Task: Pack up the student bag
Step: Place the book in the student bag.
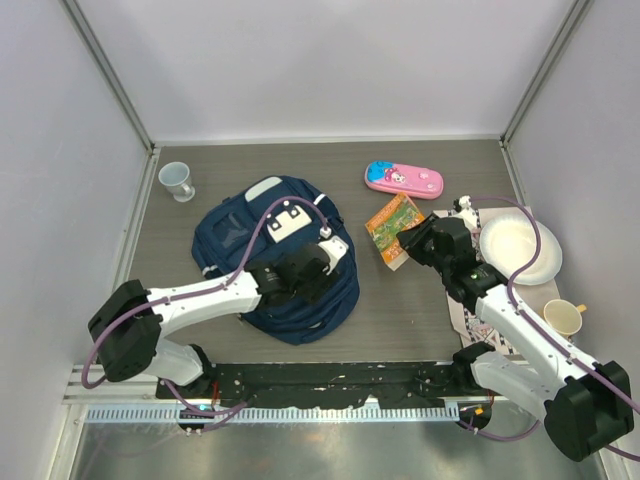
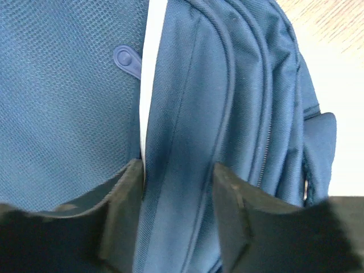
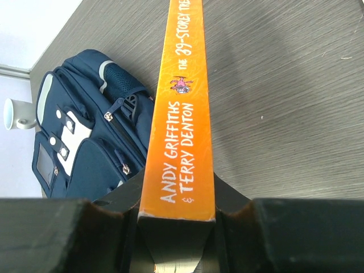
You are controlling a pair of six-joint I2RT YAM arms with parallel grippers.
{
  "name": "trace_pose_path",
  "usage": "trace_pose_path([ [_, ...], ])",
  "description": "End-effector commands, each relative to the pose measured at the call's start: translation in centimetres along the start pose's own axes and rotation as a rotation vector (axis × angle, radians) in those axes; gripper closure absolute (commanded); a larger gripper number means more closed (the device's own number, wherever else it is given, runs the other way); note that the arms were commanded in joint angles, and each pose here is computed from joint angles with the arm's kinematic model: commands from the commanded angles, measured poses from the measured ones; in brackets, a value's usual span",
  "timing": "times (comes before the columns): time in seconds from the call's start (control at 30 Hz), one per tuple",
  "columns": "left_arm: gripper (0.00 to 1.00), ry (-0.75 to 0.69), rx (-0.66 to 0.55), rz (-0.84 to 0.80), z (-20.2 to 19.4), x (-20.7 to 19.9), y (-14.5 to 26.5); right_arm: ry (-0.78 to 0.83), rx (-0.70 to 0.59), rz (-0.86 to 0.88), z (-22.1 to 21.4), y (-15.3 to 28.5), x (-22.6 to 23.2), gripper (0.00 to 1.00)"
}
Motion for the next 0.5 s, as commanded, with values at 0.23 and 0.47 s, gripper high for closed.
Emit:
trace_pose_path([
  [0.23, 1.0, 0.003, -0.085, 0.098, 2.4, 1.2, 0.6, -0.058, -0.105, 0.138, 2.9, 0.4, 3.6, 0.99],
  [0.47, 1.0, 0.04, -0.123, 0.087, 3.6, 1.3, 1.6, -0.062, -0.107, 0.138, 2.8, 0.7, 3.3, 0.99],
])
Point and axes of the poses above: each gripper's point midway between its finger pads, its own y axis back along the fingers, its own x axis along the line the jaws close on, z = x × y, the point moved 4 cm from there along y, back along the fingers, and after that the axes turned 1 degree about y, right-handed, at the moved point
